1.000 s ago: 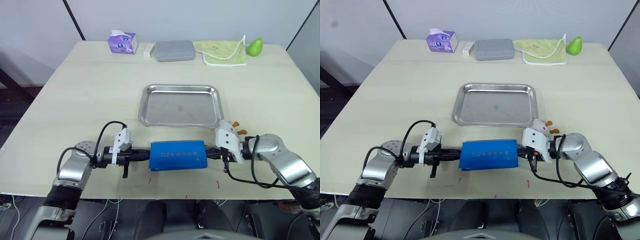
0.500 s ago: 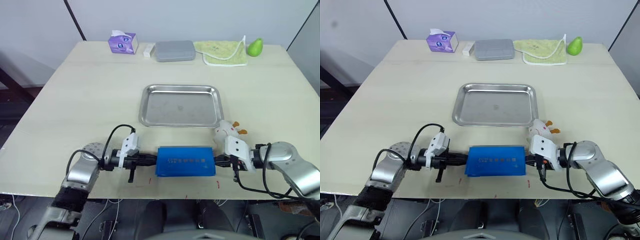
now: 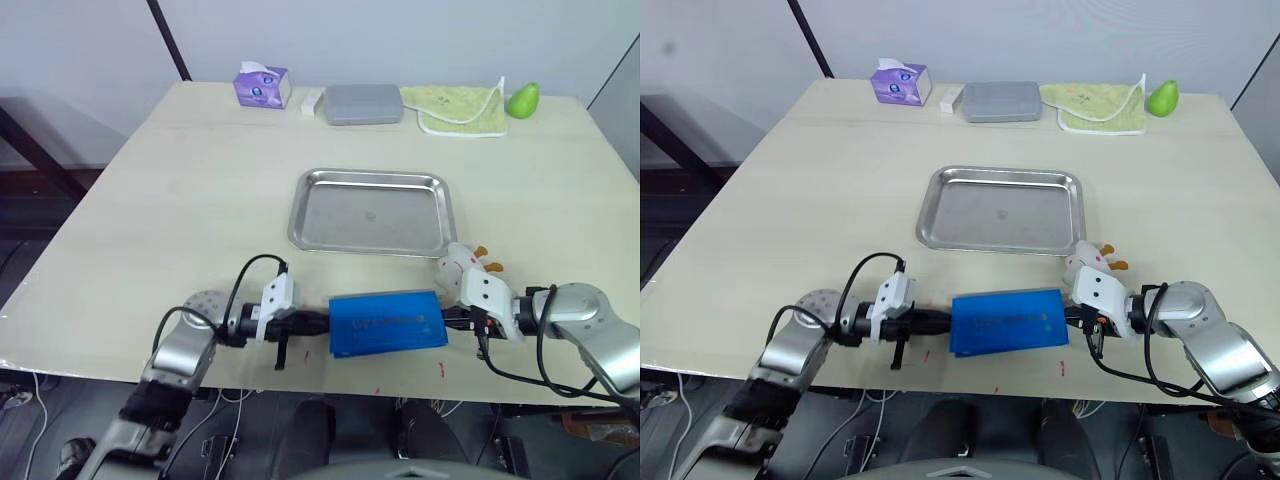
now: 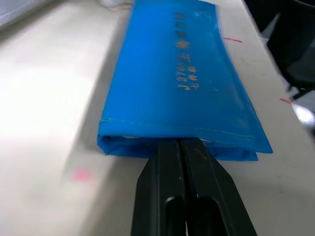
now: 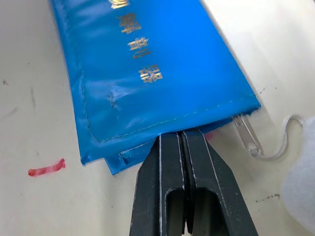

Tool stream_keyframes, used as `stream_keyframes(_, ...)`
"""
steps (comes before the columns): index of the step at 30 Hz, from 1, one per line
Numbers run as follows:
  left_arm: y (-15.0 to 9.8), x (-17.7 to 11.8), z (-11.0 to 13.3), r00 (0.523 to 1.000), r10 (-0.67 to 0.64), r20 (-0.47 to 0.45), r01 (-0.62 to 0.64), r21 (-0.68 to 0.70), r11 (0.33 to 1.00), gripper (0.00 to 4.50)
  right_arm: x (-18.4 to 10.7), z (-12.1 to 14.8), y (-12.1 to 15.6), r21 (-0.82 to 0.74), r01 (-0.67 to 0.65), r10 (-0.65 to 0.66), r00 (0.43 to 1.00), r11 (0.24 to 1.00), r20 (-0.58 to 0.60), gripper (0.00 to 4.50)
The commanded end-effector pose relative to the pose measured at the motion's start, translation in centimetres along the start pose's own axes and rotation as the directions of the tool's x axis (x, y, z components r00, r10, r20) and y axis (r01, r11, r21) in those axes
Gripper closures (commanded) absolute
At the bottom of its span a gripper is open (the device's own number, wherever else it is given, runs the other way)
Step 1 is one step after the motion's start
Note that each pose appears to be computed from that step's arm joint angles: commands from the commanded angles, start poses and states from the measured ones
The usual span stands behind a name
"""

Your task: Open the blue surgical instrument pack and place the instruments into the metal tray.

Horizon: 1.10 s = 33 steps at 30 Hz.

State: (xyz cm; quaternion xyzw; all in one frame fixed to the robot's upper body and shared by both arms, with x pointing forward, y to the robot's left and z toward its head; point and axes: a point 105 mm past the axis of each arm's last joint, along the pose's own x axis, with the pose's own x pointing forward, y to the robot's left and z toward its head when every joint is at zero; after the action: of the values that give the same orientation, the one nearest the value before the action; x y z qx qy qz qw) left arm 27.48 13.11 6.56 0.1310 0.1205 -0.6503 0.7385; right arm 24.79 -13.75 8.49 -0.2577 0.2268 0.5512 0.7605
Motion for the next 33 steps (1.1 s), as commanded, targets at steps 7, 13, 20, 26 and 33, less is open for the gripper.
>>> stream_keyframes(7, 0.0, 0.0, -1.1, 1.000, 0.005, -0.030, -0.003, 0.041, 0.999, 4.42, 0.2, 1.0, 1.0, -0.027, -0.036, 0.037, 0.998, 0.999, 0.040, 4.50)
stream_keyframes(13, -1.0, 0.2, -0.9, 1.000, -0.011, -0.001, 0.012, 0.014, 1.000, 4.42, 0.3, 0.8, 0.6, -0.024, -0.016, 0.016, 0.999, 1.000, 0.038, 4.50)
stream_keyframes(20, 0.0, -1.7, -0.1, 0.998, 0.053, 0.027, -0.052, -0.003, 0.999, 4.42, -0.4, 1.1, 0.1, 0.012, -0.001, 0.001, 0.998, 1.000, 0.067, 4.50)
stream_keyframes(26, 0.5, -5.1, 0.1, 0.993, 0.117, 0.022, -0.116, -0.046, 0.992, 2.84, -2.4, 0.7, -0.4, 0.066, 0.041, -0.047, 0.995, 0.997, 0.087, 2.24)
stream_keyframes(33, -0.5, -8.8, 0.6, 0.985, 0.163, 0.053, -0.157, -0.098, 0.983, 0.10, -5.4, -0.1, 0.6, 0.116, 0.045, -0.060, 0.989, 0.992, 0.135, 0.00)
